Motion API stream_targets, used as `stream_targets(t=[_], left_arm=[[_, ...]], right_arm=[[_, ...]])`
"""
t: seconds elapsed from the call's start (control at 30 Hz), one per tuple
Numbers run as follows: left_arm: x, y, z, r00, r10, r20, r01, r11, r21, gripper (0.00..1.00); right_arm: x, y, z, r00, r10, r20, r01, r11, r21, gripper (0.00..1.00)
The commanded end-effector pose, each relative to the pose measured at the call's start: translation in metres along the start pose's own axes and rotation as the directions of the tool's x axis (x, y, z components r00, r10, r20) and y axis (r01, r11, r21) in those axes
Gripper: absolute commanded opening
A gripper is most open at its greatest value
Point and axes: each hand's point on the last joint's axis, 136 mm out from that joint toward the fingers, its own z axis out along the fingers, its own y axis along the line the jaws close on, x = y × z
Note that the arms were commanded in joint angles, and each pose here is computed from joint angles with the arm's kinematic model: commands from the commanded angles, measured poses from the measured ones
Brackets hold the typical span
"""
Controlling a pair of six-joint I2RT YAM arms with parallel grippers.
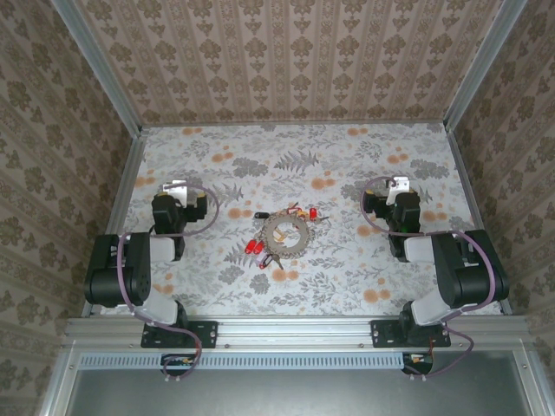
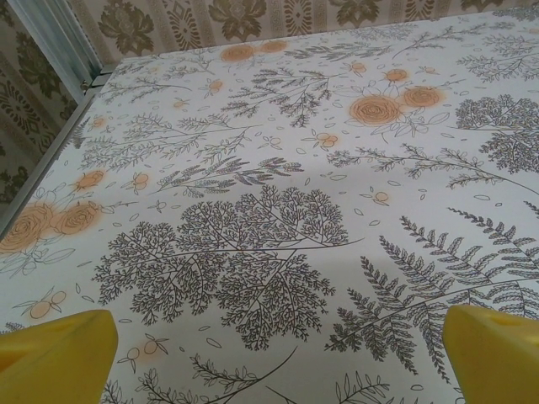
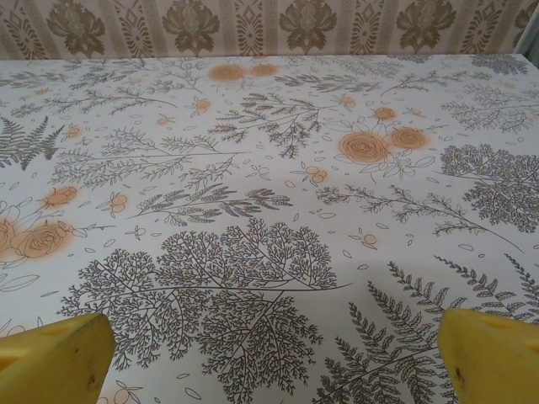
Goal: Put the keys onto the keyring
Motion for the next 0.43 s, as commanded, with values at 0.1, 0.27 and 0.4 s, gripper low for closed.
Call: stream_targets(t=[0.1,0.27,0.4], left_arm=[[-0.0032,0.0007,0.0004,1.0,-0.02,0.006,0.02,1.0,-0.008,1.0],[-0.0032,0.0005,0.0005,1.0,-0.02,0.006,0.02,1.0,-0.008,1.0],[-0.0032,0.0004,0.0005,1.0,-0.02,0.006,0.02,1.0,-0.008,1.0]], right_arm=[[-0.0038,-0.0024,0.0015,1.0,0.01,0.008,-0.01,1.0,0.013,1.0],[-0.0037,-0.001,0.0024,1.0,0.008,0.005,-0.008,1.0,0.006,1.0],[-0.0042,-0.0008,0.0016,1.0,0.007,0.007,-0.007,1.0,0.004,1.0]])
